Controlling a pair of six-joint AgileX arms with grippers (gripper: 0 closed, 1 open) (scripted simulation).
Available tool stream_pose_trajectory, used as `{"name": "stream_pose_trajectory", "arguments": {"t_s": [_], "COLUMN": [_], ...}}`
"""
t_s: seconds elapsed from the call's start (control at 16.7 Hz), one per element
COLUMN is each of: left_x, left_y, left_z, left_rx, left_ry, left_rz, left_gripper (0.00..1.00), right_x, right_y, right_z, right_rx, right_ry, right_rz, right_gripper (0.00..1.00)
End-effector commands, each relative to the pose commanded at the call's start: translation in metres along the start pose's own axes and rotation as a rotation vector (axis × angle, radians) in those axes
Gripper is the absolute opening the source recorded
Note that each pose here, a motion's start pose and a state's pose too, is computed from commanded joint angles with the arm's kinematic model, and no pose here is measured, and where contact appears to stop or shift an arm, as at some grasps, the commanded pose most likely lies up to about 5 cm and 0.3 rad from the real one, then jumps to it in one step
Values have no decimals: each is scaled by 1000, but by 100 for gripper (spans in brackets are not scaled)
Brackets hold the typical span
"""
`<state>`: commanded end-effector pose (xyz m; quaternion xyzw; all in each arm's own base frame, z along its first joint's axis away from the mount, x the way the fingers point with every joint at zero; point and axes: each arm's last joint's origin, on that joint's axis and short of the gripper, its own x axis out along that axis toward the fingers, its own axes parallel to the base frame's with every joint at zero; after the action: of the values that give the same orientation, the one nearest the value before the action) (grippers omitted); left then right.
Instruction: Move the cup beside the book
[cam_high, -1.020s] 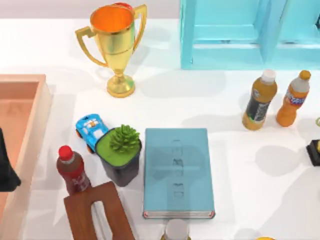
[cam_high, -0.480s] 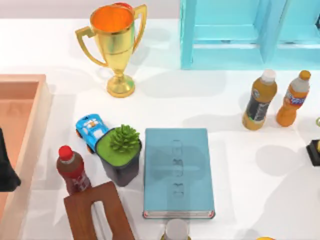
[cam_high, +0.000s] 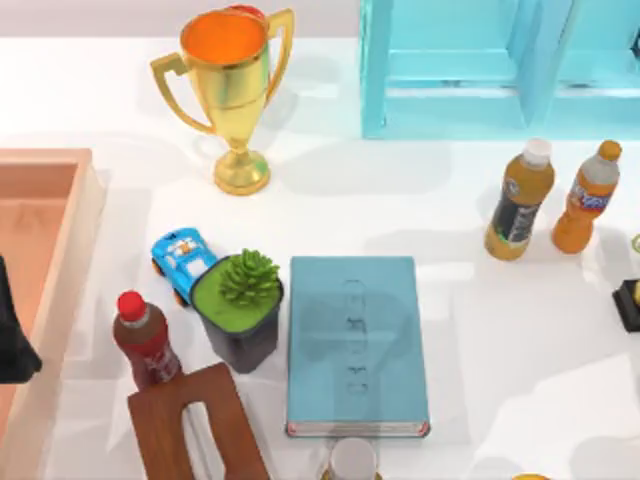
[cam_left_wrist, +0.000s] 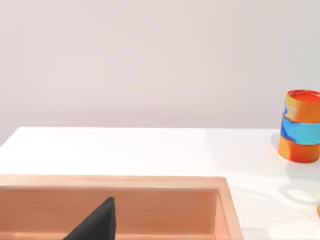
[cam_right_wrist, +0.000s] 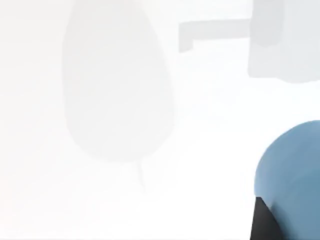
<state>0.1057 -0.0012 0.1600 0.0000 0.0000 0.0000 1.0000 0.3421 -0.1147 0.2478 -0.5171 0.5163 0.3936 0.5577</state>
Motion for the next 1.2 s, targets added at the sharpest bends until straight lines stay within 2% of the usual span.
{"name": "stream_pose_trajectory", "arguments": {"t_s": [0.18,0.36,0.66,0.9,1.02,1.2], "left_x": [0,0,0,0,0,0], "left_y": [0,0,0,0,0,0], "left_z": [0,0,0,0,0,0], "left_rx": [0,0,0,0,0,0], "left_ry": [0,0,0,0,0,0], "left_rz": [0,0,0,0,0,0], "left_gripper": [100,100,100,100,100,100], "right_x": [-30,-50,-61,-52,-47,-42], "right_y": [-5,1,35,71,88,109], "right_z": [53,113,202,257,277,299], "right_rx": [139,307,653,944,1075,1238], "right_ry": [-24,-79,-115,-21,39,101], "right_rz": [-54,-45,100,223,246,236], "right_gripper": [0,0,0,0,0,0]}}
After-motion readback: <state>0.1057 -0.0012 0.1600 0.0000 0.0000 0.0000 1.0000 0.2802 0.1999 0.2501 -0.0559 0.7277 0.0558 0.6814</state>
